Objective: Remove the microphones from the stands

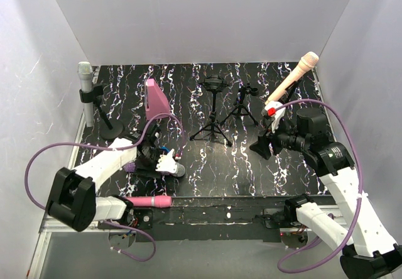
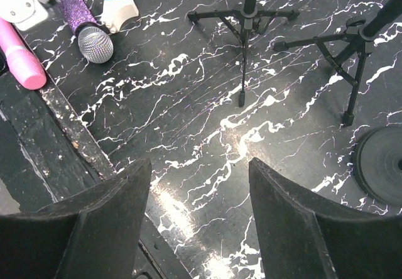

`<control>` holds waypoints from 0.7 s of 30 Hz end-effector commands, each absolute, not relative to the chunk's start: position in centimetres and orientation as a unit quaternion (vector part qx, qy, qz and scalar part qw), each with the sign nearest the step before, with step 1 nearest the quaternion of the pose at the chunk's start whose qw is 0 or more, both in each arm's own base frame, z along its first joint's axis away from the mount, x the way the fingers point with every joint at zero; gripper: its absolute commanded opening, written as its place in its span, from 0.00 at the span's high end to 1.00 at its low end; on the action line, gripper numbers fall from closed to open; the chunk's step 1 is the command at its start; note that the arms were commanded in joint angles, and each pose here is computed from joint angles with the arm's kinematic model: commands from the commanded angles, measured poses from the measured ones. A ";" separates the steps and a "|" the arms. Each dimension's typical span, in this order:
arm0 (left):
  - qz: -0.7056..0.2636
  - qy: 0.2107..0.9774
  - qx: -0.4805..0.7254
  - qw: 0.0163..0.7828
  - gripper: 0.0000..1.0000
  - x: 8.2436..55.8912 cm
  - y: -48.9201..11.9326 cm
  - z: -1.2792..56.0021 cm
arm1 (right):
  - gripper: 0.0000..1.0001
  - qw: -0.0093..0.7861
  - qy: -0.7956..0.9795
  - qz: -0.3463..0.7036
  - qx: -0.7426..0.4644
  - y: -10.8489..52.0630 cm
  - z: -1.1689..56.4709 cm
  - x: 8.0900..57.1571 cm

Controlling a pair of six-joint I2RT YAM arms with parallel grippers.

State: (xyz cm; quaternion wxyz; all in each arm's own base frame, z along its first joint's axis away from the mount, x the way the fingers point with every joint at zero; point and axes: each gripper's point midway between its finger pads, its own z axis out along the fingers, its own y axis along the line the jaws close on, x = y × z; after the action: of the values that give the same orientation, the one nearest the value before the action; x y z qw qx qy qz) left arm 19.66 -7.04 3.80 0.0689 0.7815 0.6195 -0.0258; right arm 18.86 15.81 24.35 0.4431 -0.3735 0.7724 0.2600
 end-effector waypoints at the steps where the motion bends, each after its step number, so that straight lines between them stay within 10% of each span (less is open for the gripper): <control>1: -0.031 0.602 0.788 0.129 0.40 19.9 -8.4 7.7 | 0.30 0.478 0.749 0.250 -0.384 15.9 26.7 19.6; 11: -0.219 0.545 0.802 0.108 0.42 8.2 -9.1 11.6 | 0.30 0.475 0.751 0.248 -0.386 16.0 26.8 19.8; 21: -0.237 0.538 0.801 0.113 0.28 7.5 -9.5 9.9 | 0.30 0.465 0.758 0.241 -0.389 15.7 26.0 19.8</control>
State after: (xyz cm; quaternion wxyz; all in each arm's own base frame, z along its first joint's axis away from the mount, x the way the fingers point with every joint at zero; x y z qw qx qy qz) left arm 10.54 -9.78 9.80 0.1589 0.8015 0.5486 -0.1770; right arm 19.37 15.68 24.39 0.4438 -0.3809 0.7721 0.2487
